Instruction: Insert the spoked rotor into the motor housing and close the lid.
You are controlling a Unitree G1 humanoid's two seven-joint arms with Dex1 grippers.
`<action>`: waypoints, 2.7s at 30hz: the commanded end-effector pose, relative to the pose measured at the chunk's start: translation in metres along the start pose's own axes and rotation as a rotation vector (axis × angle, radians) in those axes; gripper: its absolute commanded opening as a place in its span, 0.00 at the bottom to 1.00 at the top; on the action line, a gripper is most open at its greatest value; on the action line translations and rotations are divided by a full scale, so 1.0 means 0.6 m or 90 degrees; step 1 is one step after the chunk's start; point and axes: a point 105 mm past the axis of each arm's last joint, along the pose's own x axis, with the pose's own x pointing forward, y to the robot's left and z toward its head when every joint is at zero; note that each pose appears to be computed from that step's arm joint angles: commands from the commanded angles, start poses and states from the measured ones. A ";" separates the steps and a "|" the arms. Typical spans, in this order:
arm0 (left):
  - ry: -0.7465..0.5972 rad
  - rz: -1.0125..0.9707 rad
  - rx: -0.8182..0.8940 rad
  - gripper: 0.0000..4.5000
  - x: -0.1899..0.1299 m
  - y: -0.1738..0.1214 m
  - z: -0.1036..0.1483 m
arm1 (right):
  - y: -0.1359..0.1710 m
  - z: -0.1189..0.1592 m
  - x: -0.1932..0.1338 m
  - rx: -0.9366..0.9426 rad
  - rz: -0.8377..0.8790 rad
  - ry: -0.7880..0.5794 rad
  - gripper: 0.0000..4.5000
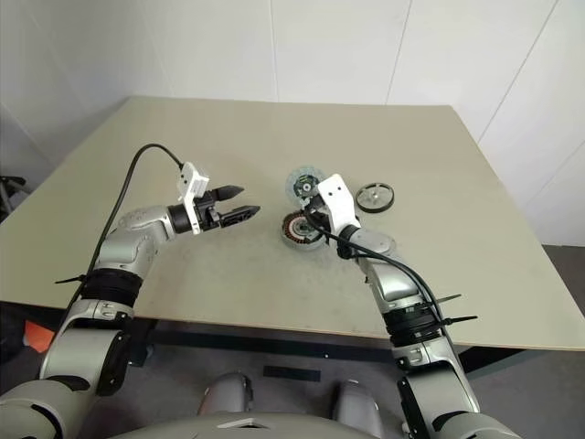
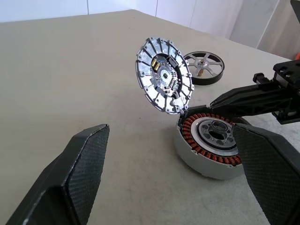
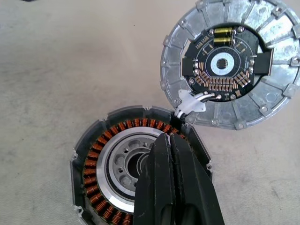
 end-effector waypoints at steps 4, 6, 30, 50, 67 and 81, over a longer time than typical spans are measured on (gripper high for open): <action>-0.018 0.002 0.030 0.98 -0.001 0.003 0.021 | 0.006 0.011 -0.001 -0.029 0.002 -0.017 0.00; -0.019 0.003 0.030 0.98 -0.002 0.003 0.020 | 0.009 0.009 -0.002 -0.032 0.005 -0.016 0.00; -0.023 0.019 0.038 0.98 -0.008 0.014 0.025 | 0.037 0.012 0.019 -0.037 0.042 -0.014 0.00; -0.023 0.010 0.035 0.98 -0.003 0.009 0.022 | 0.014 0.007 -0.028 -0.080 0.019 0.020 0.00; -0.025 0.024 0.038 0.98 -0.012 0.015 0.023 | 0.022 -0.001 -0.004 -0.087 0.035 0.032 0.00; -0.026 0.027 0.037 0.98 -0.012 0.016 0.022 | 0.018 0.005 -0.002 -0.089 0.028 0.021 0.00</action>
